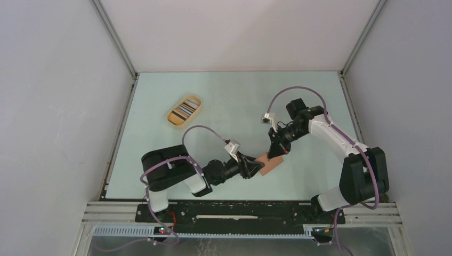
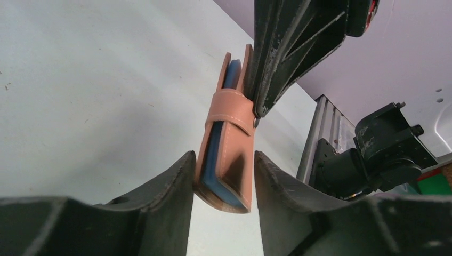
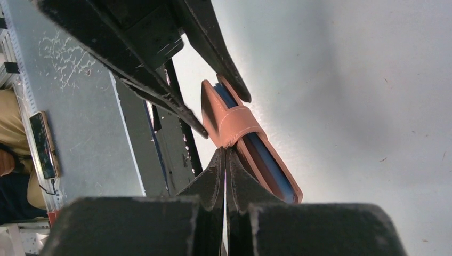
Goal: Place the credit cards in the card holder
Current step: Open the card holder at the center of the board.
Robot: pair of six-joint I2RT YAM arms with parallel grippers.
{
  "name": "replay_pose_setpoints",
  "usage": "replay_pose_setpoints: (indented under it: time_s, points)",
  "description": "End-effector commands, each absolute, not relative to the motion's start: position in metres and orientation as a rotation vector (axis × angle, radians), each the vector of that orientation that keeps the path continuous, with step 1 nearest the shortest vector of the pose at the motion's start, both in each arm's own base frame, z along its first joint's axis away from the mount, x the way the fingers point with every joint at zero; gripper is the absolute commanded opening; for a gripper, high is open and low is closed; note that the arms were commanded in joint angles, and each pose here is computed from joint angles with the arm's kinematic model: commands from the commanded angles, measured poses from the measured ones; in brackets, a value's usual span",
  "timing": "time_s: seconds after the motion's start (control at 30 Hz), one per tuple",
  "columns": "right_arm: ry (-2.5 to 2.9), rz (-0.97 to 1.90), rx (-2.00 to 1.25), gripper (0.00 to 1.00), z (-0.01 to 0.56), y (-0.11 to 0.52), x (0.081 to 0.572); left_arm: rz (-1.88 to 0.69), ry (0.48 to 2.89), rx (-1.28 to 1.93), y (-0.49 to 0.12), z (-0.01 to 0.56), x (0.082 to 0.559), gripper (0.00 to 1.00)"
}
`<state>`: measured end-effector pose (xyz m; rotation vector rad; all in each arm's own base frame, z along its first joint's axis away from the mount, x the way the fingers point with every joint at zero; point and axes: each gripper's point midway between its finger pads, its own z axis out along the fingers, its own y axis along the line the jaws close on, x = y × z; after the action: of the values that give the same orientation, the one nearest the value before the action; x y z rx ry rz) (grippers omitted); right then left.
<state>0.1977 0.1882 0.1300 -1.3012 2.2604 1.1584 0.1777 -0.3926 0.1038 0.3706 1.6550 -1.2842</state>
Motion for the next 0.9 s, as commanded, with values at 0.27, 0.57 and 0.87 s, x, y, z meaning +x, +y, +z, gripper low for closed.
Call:
replay_pose_setpoints:
  time_s: [0.27,0.57,0.87]
  points:
    - [2.197,1.192,-1.302,0.00,0.147,0.197,0.200,-1.321,1.622,0.326,-0.405,0.114,0.189,0.00]
    - [2.263,1.391,-1.179,0.00,0.147,0.207,0.198,-1.215,1.708,0.160,-0.393,0.089,0.211,0.00]
    - [2.252,1.518,-1.085,0.00,0.158,0.212,0.198,-1.114,1.817,0.169,-0.396,0.068,0.218,0.00]
